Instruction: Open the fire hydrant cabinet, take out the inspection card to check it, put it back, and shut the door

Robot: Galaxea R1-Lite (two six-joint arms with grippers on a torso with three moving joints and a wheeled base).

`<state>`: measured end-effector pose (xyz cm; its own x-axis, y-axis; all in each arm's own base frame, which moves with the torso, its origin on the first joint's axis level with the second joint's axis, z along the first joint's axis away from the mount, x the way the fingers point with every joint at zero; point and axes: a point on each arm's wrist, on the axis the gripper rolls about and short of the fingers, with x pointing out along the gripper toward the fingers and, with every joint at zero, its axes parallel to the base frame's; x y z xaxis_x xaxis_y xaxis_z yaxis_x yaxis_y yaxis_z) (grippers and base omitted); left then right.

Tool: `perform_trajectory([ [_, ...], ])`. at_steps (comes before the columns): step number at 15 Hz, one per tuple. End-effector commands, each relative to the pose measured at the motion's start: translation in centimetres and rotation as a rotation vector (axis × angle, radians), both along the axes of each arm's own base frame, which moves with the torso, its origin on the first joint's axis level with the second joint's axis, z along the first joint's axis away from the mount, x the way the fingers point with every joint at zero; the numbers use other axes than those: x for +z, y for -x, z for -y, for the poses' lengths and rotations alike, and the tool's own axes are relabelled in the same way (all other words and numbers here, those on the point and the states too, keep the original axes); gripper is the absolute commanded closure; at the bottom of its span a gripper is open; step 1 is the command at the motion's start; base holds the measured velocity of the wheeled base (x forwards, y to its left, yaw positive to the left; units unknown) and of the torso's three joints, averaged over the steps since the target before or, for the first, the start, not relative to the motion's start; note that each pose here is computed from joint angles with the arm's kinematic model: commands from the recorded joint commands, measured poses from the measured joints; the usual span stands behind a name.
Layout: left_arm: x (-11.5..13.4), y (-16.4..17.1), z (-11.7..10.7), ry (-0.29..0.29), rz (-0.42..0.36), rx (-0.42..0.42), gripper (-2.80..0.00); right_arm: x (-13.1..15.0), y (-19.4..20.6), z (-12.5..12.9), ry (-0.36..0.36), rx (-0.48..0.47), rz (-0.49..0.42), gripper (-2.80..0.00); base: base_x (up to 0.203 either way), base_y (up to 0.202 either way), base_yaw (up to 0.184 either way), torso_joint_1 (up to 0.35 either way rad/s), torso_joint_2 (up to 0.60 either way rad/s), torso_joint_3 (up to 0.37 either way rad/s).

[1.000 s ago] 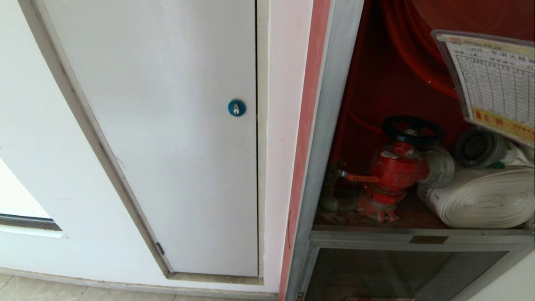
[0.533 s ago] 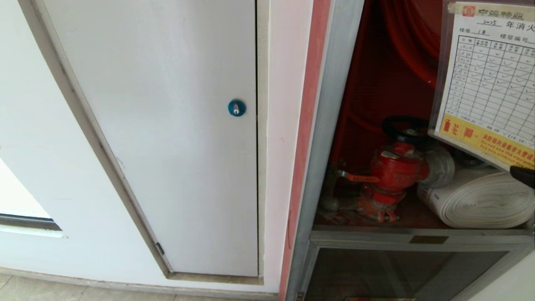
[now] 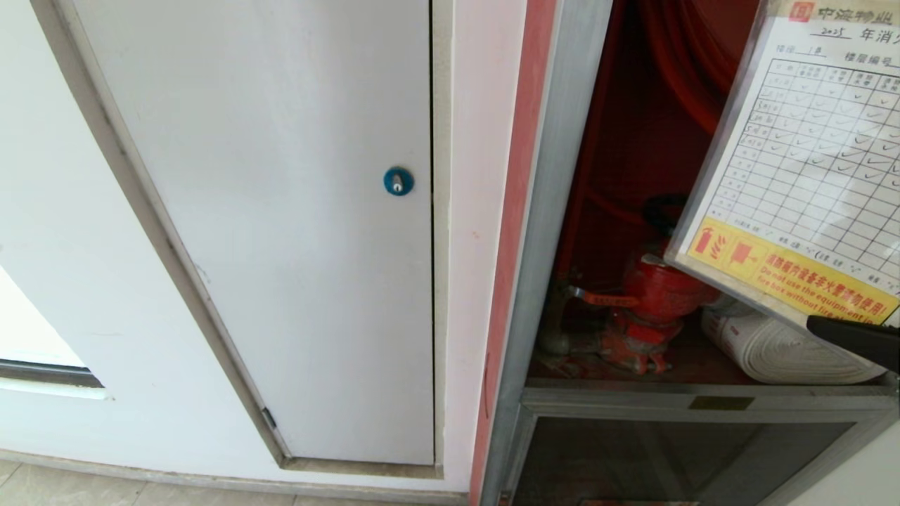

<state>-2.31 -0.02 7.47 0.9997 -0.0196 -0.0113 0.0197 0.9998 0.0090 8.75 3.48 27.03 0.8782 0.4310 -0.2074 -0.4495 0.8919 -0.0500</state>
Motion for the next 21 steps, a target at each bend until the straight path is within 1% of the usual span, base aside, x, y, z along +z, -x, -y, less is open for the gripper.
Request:
perform_trajectory([
  [1, 0.0, 0.0, 0.0, 0.000, -0.001, 0.000, 0.00, -0.4, 0.0, -0.1, -0.008, 0.035, -0.027, 0.00, 0.000, 0.000, 0.000, 0.000, 0.00, 0.000],
  [3, 0.0, 0.0, 0.0, 0.000, -0.001, 0.001, 0.00, -0.7, 0.5, 0.0, -0.010, 0.084, -0.060, 0.00, 0.000, 0.000, 0.000, 0.000, 0.00, 0.000],
  [5, 0.0, 0.0, 0.0, 0.000, -0.001, 0.000, 0.00, -1.0, 1.5, 0.2, -0.017, 0.167, -0.092, 0.00, 0.000, 0.000, 0.000, 0.000, 0.00, 0.000],
  [6, 0.0, 0.0, 0.0, 0.000, -0.001, 0.000, 0.00, -1.1, 2.1, 0.3, -0.014, 0.202, -0.096, 0.00, 0.000, 0.000, 0.000, 0.000, 0.00, 0.000],
  [8, 0.0, 0.0, 0.0, 0.000, -0.001, 0.001, 0.00, -1.4, 2.9, 0.5, 0.016, 0.246, -0.080, 0.00, 0.000, 0.000, 0.000, 0.000, 0.00, 0.000],
  [10, 0.0, 0.0, 0.0, 0.000, -0.001, 0.000, 0.00, -2.1, 3.6, 0.6, 0.038, 0.305, -0.086, 0.00, 0.000, 0.000, 0.000, 0.000, 0.00, 0.000],
  [13, 0.0, 0.0, 0.0, 0.000, -0.001, 0.000, 0.00, -2.1, 3.8, 0.6, 0.022, 0.374, -0.079, 0.00, 0.000, 0.000, 0.000, 0.000, 0.00, 0.000],
  [16, 0.0, 0.0, 0.0, 0.000, -0.001, 0.000, 0.00, -2.1, 2.7, 0.0, 0.027, 0.486, -0.096, 0.00, 0.000, 0.000, 0.000, 0.000, 0.00, 0.000],
  [18, 0.0, 0.0, 0.0, 0.000, -0.002, 0.001, 0.00, -2.2, 1.2, -0.7, 0.034, 0.525, -0.120, 0.00, 0.000, 0.000, 0.000, 0.000, 0.00, 0.000],
  [21, 0.0, 0.0, 0.0, 0.000, -0.001, 0.000, 0.00, -2.1, -1.6, -2.0, 0.025, 0.582, -0.123, 0.00, 0.000, 0.000, 0.000, 0.000, 0.00, 0.000],
])
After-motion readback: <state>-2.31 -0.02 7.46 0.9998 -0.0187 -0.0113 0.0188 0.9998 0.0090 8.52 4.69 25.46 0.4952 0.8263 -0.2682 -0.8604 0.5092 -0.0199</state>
